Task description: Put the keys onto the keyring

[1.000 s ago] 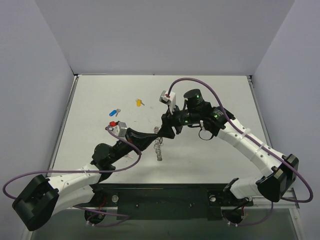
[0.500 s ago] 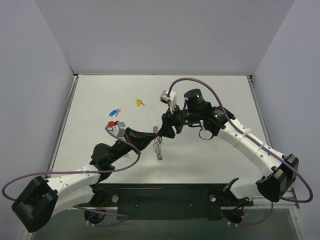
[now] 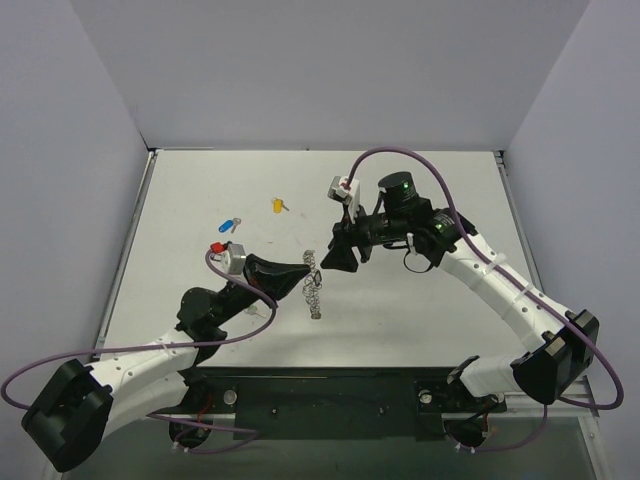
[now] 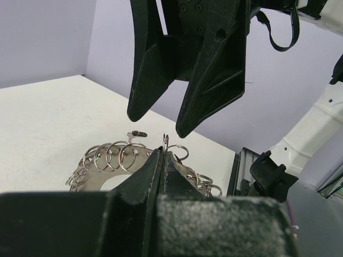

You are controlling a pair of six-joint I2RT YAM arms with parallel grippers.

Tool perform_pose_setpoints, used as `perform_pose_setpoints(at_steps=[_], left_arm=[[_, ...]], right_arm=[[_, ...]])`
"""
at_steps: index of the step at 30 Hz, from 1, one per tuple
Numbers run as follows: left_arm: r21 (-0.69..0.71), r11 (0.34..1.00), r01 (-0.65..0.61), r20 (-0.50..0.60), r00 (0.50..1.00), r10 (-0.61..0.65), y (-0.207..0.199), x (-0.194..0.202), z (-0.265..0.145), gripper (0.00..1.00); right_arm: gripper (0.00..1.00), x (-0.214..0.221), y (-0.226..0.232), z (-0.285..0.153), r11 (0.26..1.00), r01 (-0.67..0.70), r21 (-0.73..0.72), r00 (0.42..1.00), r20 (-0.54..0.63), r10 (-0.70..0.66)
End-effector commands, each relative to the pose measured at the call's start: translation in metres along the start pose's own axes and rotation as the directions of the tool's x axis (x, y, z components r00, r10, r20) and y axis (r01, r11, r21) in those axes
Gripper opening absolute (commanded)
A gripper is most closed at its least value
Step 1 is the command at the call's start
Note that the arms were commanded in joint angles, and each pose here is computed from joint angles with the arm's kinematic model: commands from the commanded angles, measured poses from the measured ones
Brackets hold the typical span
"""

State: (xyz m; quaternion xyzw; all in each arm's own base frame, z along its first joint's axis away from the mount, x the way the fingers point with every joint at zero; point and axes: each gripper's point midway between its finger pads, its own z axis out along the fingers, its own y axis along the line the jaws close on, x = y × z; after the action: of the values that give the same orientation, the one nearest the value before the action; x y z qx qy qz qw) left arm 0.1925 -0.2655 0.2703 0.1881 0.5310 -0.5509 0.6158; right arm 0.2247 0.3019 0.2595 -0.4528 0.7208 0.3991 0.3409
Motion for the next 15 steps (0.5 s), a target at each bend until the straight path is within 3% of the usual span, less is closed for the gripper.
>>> perform_pose_setpoints(at_steps=[1,15], left_arm=[[0.081,0.995,-0.052,0.082,0.996,0.046,-0.017,-0.025,-0.001,0.00],[0.125,0.990,-0.069,0.087,0.995,0.058,-0.024,-0.029,-0.003,0.00]], right_arm=[[0.50,-0.017,0.016,-0.013,0.991,0.102,-0.081,0.994,0.059,-0.097],[0.50,-0.005,0.014,-0.012,0.989,0.120,-0.087,0.993,0.026,-0.118]])
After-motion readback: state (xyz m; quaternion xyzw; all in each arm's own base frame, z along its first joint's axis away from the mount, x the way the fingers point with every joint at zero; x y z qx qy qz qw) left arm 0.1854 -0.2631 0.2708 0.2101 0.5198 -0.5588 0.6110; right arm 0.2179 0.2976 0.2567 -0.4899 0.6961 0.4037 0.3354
